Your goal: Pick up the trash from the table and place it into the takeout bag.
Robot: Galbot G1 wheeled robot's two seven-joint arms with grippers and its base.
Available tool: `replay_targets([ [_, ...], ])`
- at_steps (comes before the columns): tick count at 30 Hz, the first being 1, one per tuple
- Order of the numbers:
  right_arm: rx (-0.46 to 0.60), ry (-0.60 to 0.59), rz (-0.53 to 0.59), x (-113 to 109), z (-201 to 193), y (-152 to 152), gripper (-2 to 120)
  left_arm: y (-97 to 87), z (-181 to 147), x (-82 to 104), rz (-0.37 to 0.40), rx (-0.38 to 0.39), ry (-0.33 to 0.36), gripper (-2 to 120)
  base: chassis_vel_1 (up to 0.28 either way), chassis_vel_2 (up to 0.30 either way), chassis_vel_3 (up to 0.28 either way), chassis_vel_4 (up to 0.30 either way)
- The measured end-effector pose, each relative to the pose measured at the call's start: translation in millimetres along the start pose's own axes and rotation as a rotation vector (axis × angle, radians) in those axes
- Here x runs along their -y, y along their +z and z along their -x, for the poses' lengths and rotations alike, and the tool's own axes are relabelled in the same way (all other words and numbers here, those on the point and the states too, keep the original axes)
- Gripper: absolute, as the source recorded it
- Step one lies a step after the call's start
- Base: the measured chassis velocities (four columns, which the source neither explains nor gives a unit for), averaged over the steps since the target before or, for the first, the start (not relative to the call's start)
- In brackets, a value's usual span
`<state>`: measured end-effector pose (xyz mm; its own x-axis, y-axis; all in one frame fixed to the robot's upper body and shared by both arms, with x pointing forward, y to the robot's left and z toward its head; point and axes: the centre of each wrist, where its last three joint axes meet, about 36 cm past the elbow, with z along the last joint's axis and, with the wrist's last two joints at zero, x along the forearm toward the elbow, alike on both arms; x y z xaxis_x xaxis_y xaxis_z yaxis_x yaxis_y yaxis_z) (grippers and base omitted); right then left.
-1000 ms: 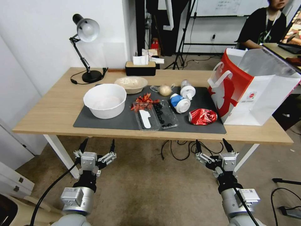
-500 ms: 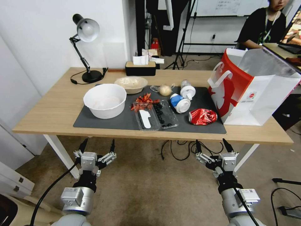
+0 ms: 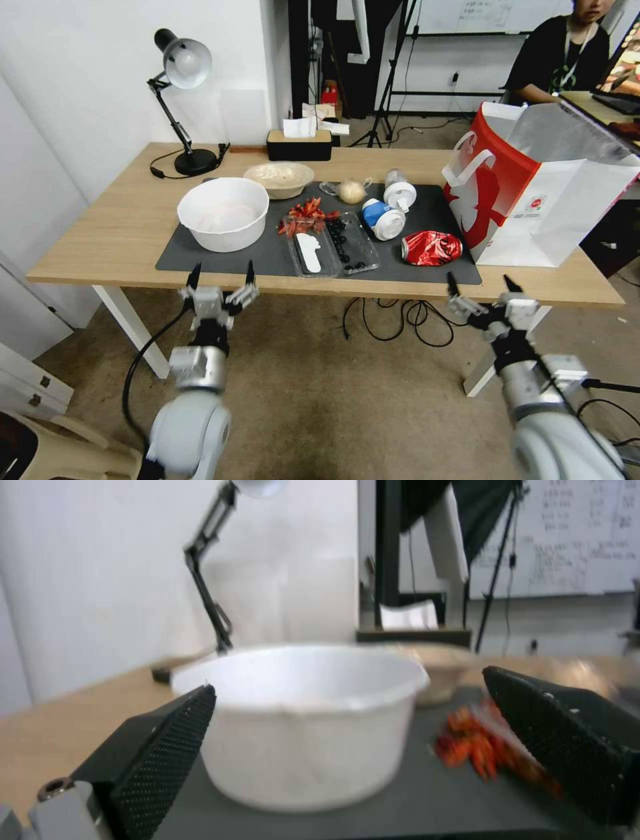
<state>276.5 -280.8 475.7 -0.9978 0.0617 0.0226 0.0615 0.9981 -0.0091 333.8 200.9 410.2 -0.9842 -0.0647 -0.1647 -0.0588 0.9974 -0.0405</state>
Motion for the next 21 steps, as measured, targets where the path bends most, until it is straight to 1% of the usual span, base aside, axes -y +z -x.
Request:
replay_targets([
  [2,0.039,0.004,0.019,7,0,-25,100,-0.7,1,-0.8,0.001,0.005,-0.003,100,0.0,0.0,0.0,0.0],
  [3,0.043,-0.003,0.024,6,-2,-30,100,-0.7,1,-1.0,0.001,0.006,-0.002,100,0.0,0.0,0.0,0.0],
  [9,0.026,-0.005,0.021,8,-1,-29,100,-0.2,0,-0.3,-0.002,0.002,0.0,100,0.0,0.0,0.0,0.0],
  [13,-0.003,-0.018,-0.007,13,4,-22,100,1.2,-1,0.4,-0.003,-0.003,0.005,100,0.0,0.0,0.0,0.0],
  [16,-0.028,-0.072,-0.066,20,12,-19,100,2.1,-1,0.6,-0.001,-0.007,0.013,100,0.0,0.0,0.0,0.0],
  [17,-0.028,-0.072,-0.066,20,12,-19,100,2.1,-1,0.6,-0.001,-0.007,0.013,100,0.0,0.0,0.0,0.0],
  [20,-0.048,-0.153,-0.134,28,24,-23,100,3.3,-3,-0.3,0.003,-0.013,0.019,100,0.0,0.0,0.0,0.0],
  [21,-0.048,-0.153,-0.134,28,24,-23,100,3.3,-3,-0.3,0.003,-0.013,0.019,100,0.0,0.0,0.0,0.0],
])
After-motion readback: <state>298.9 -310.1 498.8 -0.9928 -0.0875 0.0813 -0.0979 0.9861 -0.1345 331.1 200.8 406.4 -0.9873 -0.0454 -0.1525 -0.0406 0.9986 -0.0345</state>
